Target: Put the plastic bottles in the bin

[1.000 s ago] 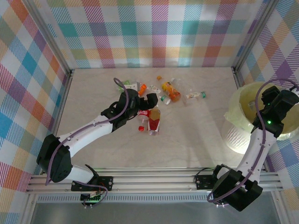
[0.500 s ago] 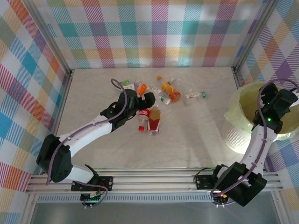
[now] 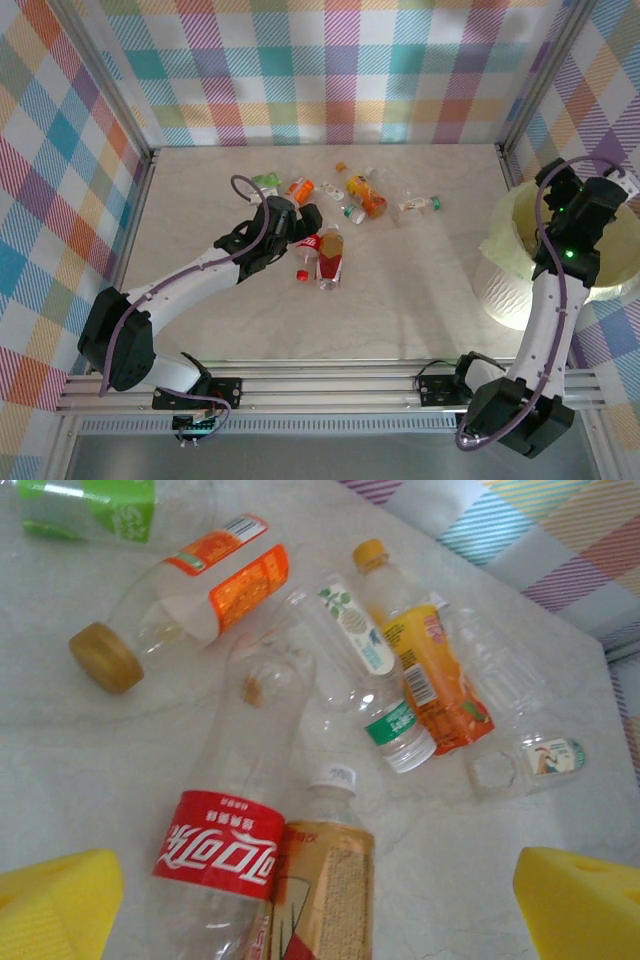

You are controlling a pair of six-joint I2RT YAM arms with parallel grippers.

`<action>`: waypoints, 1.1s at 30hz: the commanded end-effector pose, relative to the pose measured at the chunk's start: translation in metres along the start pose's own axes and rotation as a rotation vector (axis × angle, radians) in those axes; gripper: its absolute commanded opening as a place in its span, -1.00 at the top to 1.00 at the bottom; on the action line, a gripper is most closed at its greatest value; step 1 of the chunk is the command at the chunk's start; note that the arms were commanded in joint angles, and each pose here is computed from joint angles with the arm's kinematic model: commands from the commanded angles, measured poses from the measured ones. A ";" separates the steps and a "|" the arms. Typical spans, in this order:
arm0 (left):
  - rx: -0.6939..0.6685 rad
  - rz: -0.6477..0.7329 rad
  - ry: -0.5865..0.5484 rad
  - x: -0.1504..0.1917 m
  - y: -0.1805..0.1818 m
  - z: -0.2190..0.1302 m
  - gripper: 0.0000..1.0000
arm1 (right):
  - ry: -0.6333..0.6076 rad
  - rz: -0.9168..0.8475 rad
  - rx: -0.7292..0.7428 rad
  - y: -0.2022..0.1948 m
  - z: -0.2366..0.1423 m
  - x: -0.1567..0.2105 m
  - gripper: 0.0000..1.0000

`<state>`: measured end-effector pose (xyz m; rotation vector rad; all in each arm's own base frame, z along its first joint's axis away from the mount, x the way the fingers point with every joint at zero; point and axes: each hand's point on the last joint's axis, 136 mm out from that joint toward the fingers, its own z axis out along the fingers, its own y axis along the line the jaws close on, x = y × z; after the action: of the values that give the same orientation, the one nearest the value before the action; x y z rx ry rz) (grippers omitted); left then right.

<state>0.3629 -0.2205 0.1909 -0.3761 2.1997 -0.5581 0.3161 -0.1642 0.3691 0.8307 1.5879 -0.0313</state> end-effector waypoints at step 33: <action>-0.340 -0.192 0.155 0.053 0.096 -0.004 -1.00 | 0.935 -0.435 -0.628 0.230 -0.136 0.370 -0.99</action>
<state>0.3259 -0.1763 0.1106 -0.6472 2.4549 -0.3558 0.3414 0.2447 0.1988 -0.1444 2.3586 0.6211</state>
